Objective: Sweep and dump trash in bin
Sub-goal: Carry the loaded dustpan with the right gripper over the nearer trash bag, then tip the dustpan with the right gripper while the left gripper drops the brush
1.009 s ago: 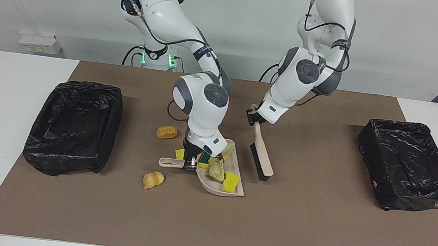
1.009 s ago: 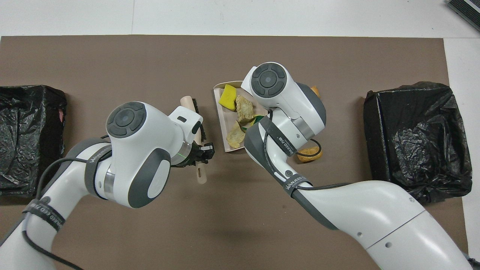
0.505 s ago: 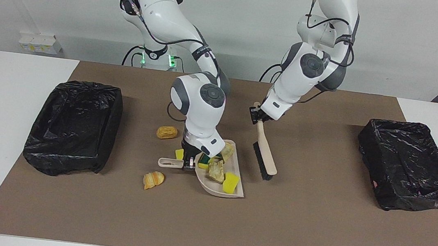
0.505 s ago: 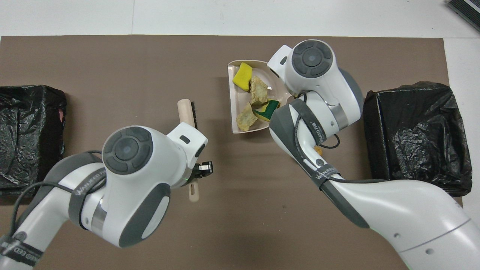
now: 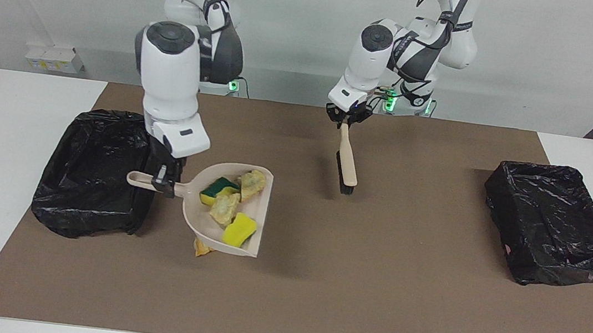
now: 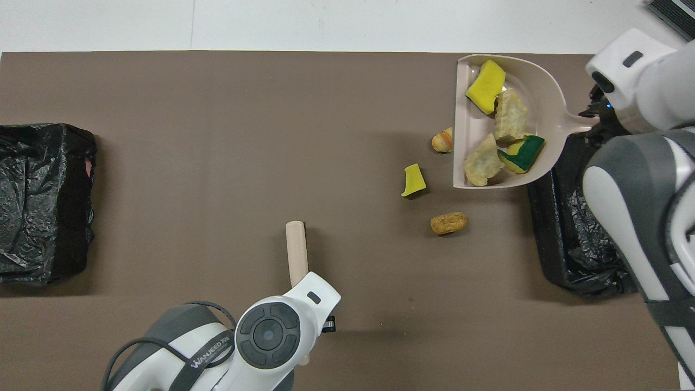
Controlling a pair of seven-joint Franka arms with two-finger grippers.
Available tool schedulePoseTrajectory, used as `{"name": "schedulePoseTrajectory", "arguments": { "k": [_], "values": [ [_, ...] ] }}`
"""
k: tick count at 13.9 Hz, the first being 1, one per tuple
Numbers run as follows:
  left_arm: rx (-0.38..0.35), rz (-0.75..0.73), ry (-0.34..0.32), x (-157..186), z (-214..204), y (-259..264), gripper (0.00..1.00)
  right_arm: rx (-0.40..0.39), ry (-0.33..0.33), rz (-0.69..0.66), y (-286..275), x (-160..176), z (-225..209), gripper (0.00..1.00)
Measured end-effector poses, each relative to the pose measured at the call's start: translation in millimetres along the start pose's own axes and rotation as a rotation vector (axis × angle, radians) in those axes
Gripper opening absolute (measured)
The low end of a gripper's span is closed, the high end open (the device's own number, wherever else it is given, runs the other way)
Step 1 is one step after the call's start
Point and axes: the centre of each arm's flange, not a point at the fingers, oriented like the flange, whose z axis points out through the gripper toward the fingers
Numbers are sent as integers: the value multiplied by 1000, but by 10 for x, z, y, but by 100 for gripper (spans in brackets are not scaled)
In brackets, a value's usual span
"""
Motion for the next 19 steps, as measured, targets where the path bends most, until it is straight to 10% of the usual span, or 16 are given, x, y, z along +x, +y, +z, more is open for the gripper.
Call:
{"name": "schedulePoseTrajectory", "arguments": {
  "k": [8,14,19],
  "values": [
    [-27,-3,38,-12,219,-53,26,50,-92,79,-899,-1519,554,31],
    [-21,-2,34,-47,303,-77,26,22,-418,-102,-1092,-1807,740,31],
    [-23,-9,36,-45,299,-75,67,-10,-592,-133,-1026,-1718,860,31]
  ]
}}
